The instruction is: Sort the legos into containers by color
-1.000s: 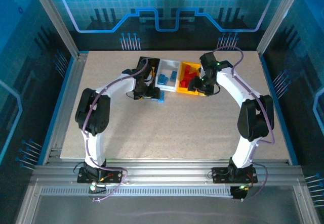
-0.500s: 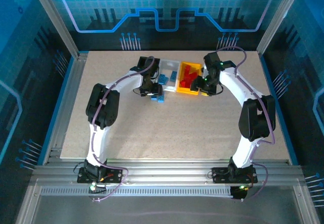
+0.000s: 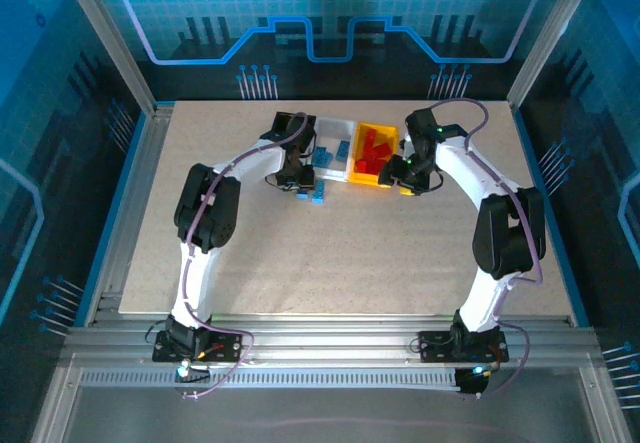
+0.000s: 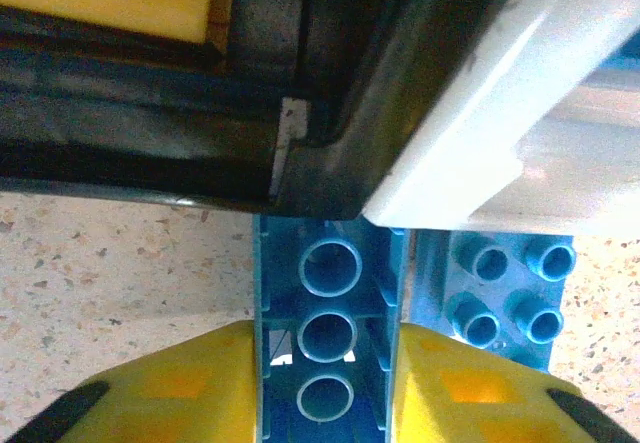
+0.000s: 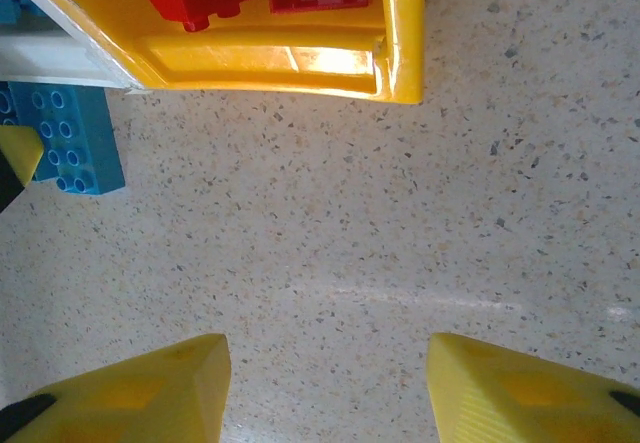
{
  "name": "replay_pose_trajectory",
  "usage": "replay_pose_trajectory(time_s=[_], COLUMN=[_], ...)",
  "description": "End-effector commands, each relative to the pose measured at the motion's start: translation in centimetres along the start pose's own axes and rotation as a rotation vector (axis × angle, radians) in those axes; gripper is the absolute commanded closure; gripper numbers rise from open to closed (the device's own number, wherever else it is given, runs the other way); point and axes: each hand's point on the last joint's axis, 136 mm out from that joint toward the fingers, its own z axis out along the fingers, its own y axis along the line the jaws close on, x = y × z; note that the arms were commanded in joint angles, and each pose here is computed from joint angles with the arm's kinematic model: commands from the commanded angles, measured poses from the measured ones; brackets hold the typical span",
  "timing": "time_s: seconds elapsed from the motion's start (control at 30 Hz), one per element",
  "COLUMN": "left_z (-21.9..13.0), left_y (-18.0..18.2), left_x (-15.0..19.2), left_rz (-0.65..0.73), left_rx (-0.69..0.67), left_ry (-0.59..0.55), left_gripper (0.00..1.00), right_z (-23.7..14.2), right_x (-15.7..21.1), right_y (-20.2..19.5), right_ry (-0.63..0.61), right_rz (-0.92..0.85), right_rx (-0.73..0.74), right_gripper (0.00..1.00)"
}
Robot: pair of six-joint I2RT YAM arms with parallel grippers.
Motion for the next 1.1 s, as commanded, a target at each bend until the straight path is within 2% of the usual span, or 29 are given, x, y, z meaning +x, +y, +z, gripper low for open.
replay_pose_trajectory(time_s=[0.0,0.17,0.37,0.67,0.83,1.07], left_z=[0.2,-0.7,-2.9,-7.9,-10.7,-12.1], left_y=[1.0,1.3,1.8,2.0,1.2,-1.6], left_x=[1.2,1.6,3.5,6.2,4.4,-0.4], left_rz=[0.014,0.017,0.021,0.019,0.04,0.071], left_rx=[-0.041,-0.034,-0.015,0.06,0.1,0.152], left_ry=[0.032,0.026,0.019,-0.028,-0.08,-0.128], left_gripper=[0.69,0.75,0.75,0.74,0.74,0.73], right_z=[-1.1,-1.2,-0.1,1.2,1.5,1.3], right_x=[-0.1,-0.2,0.1,-0.7,-0.2,1.4], right_y=[0.2,0.8,1.4,3.1,3.2,1.2], right_ry=[-0.024,-0.031,-0.008,0.003,0.009,0.018], right_rz=[0.019,0.024,0.037,0.09,0.077,0.083], right_rx=[-0.032,-0.039,-0.047,-0.108,-0.09,-0.04], right_gripper=[0.44,0.44,0.44,0.44,0.44,0.44])
